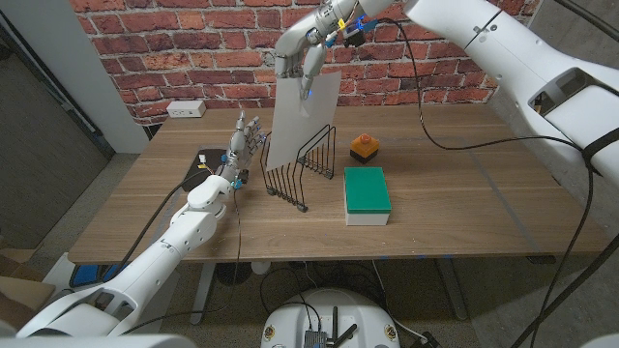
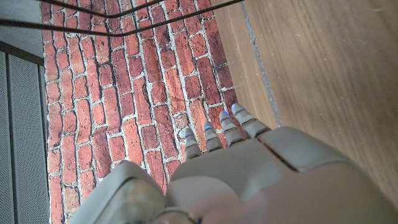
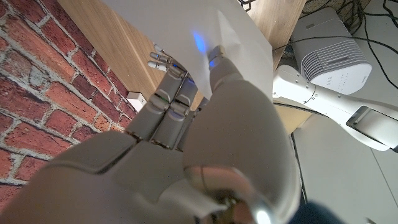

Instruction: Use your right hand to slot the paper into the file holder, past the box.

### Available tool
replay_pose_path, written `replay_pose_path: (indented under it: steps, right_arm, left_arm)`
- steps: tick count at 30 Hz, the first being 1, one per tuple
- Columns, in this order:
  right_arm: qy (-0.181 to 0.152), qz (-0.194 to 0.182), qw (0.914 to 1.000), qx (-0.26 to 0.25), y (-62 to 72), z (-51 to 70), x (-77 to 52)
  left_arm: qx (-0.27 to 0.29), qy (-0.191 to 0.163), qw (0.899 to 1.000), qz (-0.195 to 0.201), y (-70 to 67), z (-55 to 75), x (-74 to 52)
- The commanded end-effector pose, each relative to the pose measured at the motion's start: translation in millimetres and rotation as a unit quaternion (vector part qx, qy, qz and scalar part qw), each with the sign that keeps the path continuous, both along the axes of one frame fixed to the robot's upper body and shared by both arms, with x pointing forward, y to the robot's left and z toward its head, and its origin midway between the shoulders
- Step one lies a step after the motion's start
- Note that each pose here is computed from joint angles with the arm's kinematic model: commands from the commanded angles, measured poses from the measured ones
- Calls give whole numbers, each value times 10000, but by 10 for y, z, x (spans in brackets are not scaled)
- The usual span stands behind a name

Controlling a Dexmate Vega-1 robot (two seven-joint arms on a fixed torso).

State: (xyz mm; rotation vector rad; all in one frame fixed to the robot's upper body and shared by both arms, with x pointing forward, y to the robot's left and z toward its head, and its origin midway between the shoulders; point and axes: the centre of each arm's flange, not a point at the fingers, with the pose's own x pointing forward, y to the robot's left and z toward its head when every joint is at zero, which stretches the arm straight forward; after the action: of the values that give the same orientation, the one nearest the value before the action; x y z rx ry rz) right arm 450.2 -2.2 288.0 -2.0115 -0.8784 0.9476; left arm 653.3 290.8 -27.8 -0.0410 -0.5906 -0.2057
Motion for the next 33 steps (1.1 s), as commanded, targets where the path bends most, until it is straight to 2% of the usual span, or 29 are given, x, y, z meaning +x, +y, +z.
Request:
replay_pose_path:
  steps: [1,14,19,24,33]
  right_arm:
    - [-90,-65,9999,18,40,-80,70]
    - [-212,-199,9996,49,86,-217,101]
    - [-288,-307,9991,35,113,-288,161]
    - [-192,-328,9993,62,128,-316,241]
    - [-307,-430,9986,84,151,-417,271]
  left_arm:
    - [-2,-5,10000,-1,1,1,-3]
    - [-2,-5,10000,-1,1,1,-3]
    - [-2,-4,10000,0,1,1,-3]
    - [-2,-5,10000,-1,1,1,-3]
    - [-2,-5,10000,-1,1,1,-2]
